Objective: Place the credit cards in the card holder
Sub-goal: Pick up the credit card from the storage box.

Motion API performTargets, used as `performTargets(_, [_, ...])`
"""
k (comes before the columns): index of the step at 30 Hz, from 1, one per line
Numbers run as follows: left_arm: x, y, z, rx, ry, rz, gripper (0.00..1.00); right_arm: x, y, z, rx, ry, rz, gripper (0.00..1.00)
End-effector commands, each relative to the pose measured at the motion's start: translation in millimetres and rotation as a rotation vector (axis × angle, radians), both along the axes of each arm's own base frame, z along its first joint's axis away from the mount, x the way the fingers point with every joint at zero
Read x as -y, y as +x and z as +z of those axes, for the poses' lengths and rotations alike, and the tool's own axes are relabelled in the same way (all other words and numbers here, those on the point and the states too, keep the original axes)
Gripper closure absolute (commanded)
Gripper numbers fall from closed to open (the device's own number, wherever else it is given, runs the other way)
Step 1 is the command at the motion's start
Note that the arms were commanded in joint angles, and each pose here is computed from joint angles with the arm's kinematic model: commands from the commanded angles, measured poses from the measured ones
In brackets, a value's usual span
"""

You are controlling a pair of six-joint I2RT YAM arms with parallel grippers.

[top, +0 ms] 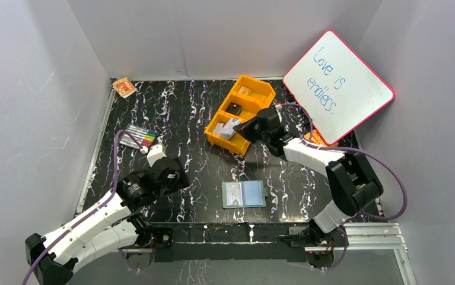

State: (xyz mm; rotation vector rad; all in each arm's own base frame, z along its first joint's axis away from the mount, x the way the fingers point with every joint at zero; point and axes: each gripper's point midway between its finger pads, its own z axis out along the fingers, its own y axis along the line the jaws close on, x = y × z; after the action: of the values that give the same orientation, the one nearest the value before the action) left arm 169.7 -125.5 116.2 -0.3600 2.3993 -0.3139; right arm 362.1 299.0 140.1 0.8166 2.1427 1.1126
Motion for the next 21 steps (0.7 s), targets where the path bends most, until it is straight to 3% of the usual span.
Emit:
performTargets(1, [-4,4,1,0.027,0.011,0.013,0.26,6,1,49,0.018,0.018,-0.026,1.00])
performTargets(8, [-2,5,4,0.039,-0.001,0.008,0.26,22,-25,66,-0.232,-0.022,0.019,1.00])
performTargets(17, [6,11,9,0.059,-0.027,0.002,0.26,39,-29,92,-0.074,0.009,0.041,1.00])
performTargets(21, [9,14,13,0.065,-0.045,0.016,0.26,34,-27,93,0.090,0.043,0.145,1.00])
